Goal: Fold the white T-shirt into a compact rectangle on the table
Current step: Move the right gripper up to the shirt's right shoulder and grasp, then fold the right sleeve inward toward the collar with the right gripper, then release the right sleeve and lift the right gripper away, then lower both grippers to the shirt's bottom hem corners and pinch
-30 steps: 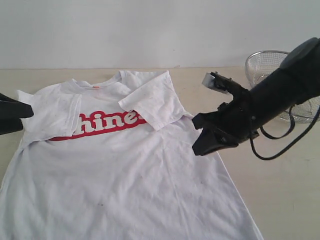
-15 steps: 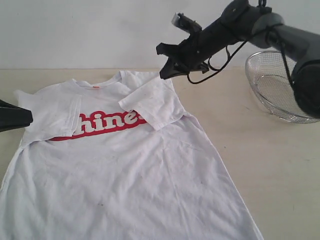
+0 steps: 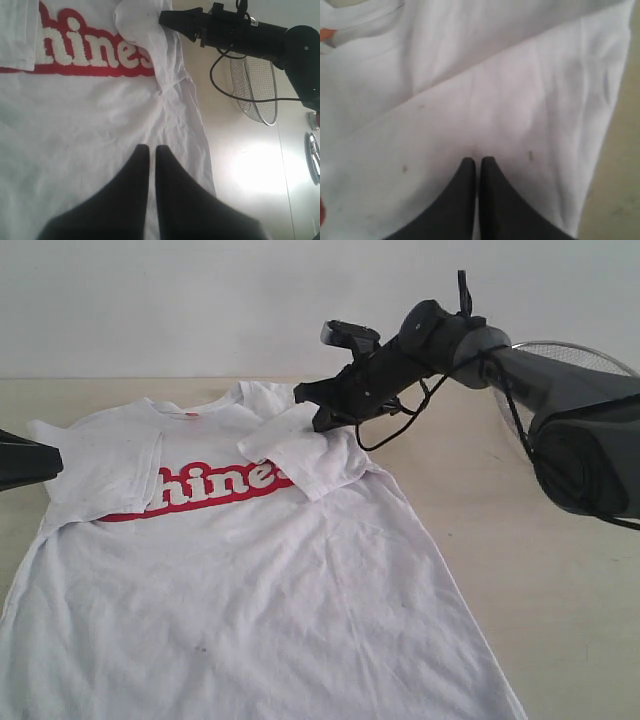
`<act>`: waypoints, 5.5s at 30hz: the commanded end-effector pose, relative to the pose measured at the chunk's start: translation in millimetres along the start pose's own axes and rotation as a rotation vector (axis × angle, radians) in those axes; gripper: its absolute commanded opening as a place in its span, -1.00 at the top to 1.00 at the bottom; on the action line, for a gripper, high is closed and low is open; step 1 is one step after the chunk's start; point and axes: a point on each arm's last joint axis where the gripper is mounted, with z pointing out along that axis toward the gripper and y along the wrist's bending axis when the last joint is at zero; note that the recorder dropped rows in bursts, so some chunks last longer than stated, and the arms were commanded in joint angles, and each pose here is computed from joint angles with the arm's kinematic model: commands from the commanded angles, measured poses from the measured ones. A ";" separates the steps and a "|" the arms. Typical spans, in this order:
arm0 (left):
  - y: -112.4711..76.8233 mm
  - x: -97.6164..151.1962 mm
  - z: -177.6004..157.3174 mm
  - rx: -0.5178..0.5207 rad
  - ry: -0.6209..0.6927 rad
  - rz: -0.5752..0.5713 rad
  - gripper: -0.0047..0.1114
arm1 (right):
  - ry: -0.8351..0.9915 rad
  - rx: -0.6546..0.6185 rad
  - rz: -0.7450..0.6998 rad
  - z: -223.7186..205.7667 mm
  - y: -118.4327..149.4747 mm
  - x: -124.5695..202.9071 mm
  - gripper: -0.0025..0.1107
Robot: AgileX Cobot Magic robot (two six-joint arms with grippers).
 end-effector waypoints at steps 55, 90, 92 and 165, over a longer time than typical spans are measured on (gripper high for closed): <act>-0.3 1.1 -0.7 0.005 -0.009 0.019 0.84 | 0.165 0.457 0.125 -45.3 -42.6 0.7 0.96; -5.9 8.4 -1.1 0.066 0.074 -0.044 -0.26 | 0.037 0.130 -0.039 -236.9 90.9 -41.3 0.96; -8.1 10.5 -1.5 0.089 0.097 -0.045 -0.26 | 0.075 0.134 -0.035 -244.8 93.7 -28.1 0.96; 100.4 74.7 50.1 -0.513 0.682 -0.255 -0.25 | 0.582 0.171 0.365 -209.1 50.4 306.7 -0.09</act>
